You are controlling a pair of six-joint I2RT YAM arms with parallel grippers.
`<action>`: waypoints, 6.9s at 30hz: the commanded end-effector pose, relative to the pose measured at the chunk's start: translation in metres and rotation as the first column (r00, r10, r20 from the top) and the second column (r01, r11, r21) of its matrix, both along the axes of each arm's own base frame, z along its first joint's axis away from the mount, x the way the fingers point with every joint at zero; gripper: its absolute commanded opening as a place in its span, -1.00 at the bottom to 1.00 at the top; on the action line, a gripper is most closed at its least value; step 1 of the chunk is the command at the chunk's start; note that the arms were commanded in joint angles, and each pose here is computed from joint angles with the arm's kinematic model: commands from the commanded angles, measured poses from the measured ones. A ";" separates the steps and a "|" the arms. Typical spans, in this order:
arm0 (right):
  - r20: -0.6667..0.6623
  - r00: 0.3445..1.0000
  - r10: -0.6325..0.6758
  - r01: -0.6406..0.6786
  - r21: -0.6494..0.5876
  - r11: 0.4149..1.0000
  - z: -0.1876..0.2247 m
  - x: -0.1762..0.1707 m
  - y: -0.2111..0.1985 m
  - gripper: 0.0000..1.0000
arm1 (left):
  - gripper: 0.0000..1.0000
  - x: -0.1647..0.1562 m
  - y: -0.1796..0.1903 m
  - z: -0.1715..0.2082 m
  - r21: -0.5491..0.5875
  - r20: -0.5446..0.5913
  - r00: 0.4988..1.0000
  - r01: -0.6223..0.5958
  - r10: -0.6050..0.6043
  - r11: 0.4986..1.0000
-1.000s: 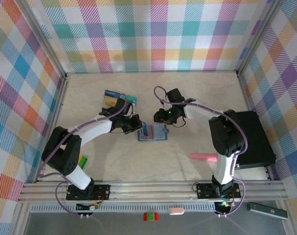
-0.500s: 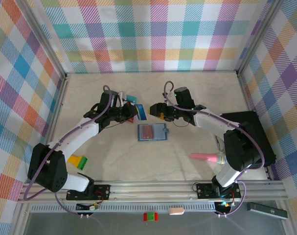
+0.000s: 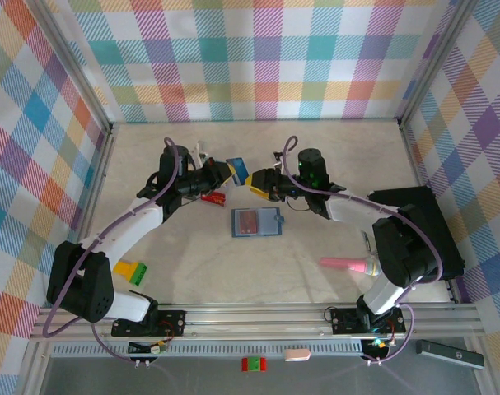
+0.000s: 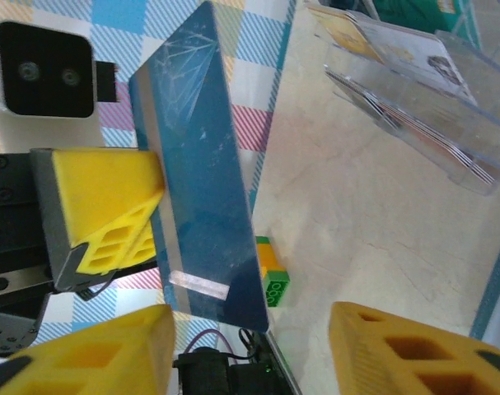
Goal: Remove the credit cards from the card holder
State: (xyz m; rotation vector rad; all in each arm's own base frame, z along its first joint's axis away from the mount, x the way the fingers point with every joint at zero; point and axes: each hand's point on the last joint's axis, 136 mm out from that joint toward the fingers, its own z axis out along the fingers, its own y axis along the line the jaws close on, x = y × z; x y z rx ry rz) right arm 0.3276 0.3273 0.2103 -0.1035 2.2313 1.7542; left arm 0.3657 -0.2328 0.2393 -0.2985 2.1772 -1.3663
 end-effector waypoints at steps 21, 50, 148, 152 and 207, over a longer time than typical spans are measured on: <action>0.083 0.996 -0.021 0.017 0.051 0.999 0.025 0.007 0.000 -0.89 | -0.95 -0.004 0.005 -0.003 -0.061 -0.027 1.000 -0.005 0.003 0.998; 0.563 0.769 0.304 0.050 -0.528 0.848 0.001 0.051 0.067 -1.00 | 0.90 -0.031 0.201 -0.048 0.477 -0.111 0.849 -0.411 0.517 0.777; 0.193 0.981 -0.007 0.155 -0.767 0.622 -0.079 0.006 -0.013 0.35 | 0.99 -0.011 0.155 -0.076 0.363 -0.185 0.932 -0.230 0.312 0.903; 0.109 0.994 -0.026 0.105 -0.824 0.557 -0.109 -0.012 -0.013 0.33 | 0.99 -0.013 0.154 -0.085 0.351 -0.203 0.926 -0.233 0.317 0.907; -0.099 0.988 -0.121 -0.038 -0.900 0.434 -0.206 -0.020 -0.040 -0.46 | -0.46 -0.041 -0.024 -0.185 0.313 -0.481 0.876 0.196 -0.023 0.929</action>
